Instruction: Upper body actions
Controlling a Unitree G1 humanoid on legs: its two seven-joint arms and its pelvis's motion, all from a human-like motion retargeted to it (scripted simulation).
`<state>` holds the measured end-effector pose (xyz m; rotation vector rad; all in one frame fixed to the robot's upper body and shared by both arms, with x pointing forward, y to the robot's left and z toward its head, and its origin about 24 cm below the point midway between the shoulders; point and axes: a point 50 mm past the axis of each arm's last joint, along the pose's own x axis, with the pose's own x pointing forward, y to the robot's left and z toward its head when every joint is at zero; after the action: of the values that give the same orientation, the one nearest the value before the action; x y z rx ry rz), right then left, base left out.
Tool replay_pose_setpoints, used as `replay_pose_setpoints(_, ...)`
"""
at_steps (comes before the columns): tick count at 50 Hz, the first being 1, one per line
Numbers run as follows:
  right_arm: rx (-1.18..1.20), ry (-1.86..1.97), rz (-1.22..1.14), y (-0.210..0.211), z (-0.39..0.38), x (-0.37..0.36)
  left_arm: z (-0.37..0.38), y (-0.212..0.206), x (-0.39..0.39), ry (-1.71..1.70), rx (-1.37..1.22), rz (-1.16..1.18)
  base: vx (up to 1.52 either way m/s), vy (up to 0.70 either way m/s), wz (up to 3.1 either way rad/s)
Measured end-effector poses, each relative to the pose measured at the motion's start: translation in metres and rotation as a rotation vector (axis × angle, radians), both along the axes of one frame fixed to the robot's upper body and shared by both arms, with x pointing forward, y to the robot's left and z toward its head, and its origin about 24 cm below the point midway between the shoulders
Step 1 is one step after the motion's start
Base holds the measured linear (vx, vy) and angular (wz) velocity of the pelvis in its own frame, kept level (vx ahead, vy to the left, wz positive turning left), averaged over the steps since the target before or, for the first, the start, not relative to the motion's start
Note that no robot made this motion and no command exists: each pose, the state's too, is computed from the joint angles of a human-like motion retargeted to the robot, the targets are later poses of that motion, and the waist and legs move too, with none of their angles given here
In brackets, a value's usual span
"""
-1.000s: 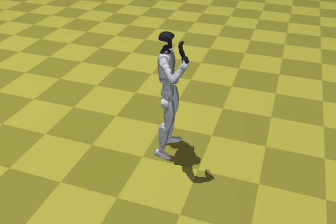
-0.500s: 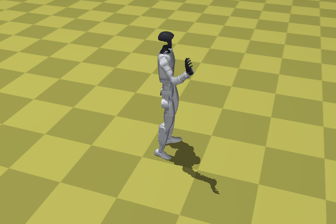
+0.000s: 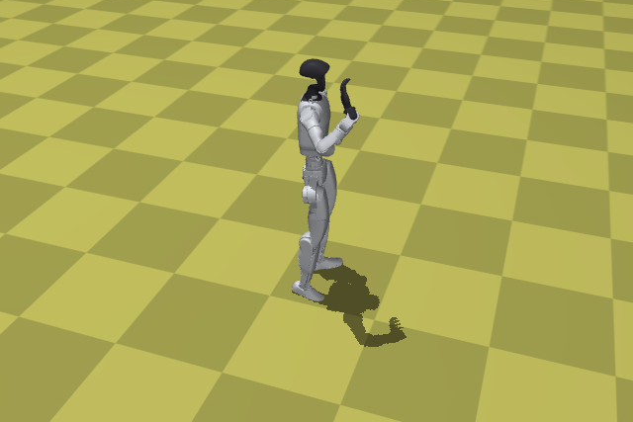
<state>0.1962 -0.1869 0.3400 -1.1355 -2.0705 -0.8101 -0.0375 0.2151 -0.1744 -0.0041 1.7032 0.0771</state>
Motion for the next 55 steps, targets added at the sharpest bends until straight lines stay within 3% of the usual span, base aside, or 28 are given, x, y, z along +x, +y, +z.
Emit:
replay_pose_setpoints(8, -0.068, -0.019, 0.011, 0.011, 0.000, -0.001, -0.002, -0.005, 0.010, -0.037, -0.009, -0.015, 0.00, 0.00, 0.00)
replay_pose_setpoints(12, 0.163, -0.013, -0.062, -0.016, 0.000, 0.006, -0.002, -0.006, 0.015, -0.049, -0.009, -0.011, 0.00, 0.00, 0.00)
replay_pose_setpoints(15, 0.478, 0.062, -0.085, -0.050, -0.009, 0.016, -0.002, -0.005, 0.014, -0.046, -0.008, -0.009, 0.00, 0.00, 0.00)
replay_pose_setpoints(20, 0.892, 0.241, 0.076, -0.089, -0.035, 0.029, -0.001, -0.003, 0.009, -0.026, -0.010, -0.009, 0.00, 0.00, 0.00)
replay_pose_setpoints(24, 0.978, 0.289, 0.307, -0.097, -0.053, 0.027, -0.001, -0.002, 0.005, -0.012, -0.012, -0.006, 0.00, 0.00, 0.00)
replay_pose_setpoints(27, 0.967, 0.331, 0.330, -0.101, -0.071, 0.022, 0.000, -0.001, 0.002, 0.000, -0.011, -0.006, 0.00, 0.00, 0.00)
replay_pose_setpoints(33, 0.857, 0.759, 0.066, -0.095, -0.148, 0.032, 0.000, 0.001, -0.002, 0.017, -0.009, -0.016, 0.00, 0.00, 0.00)
replay_pose_setpoints(38, 0.693, 1.681, -0.141, -0.056, -0.302, 0.043, 0.000, -0.004, -0.001, 0.015, -0.027, -0.026, 0.00, 0.00, 0.00)
replay_pose_setpoints(43, 0.647, 2.610, -0.515, -0.020, -0.458, -0.036, -0.003, -0.013, 0.009, -0.028, -0.050, -0.030, -0.02, 0.01, -0.08)
replay_pose_setpoints(45, 0.653, 2.778, -0.626, -0.012, -0.484, -0.068, -0.004, -0.016, 0.015, -0.052, -0.054, -0.025, -0.04, 0.00, -0.44)
replay_pose_setpoints(50, 1.087, 2.941, -0.896, -0.005, -0.514, -0.152, -0.004, -0.013, 0.025, -0.109, -0.029, -0.025, -0.02, 0.01, 0.40)
replay_pose_setpoints(55, 1.725, 2.895, -0.914, -0.019, -0.516, -0.184, 0.001, 0.017, 0.026, -0.096, 0.055, 0.064, 0.00, 0.02, 0.16)
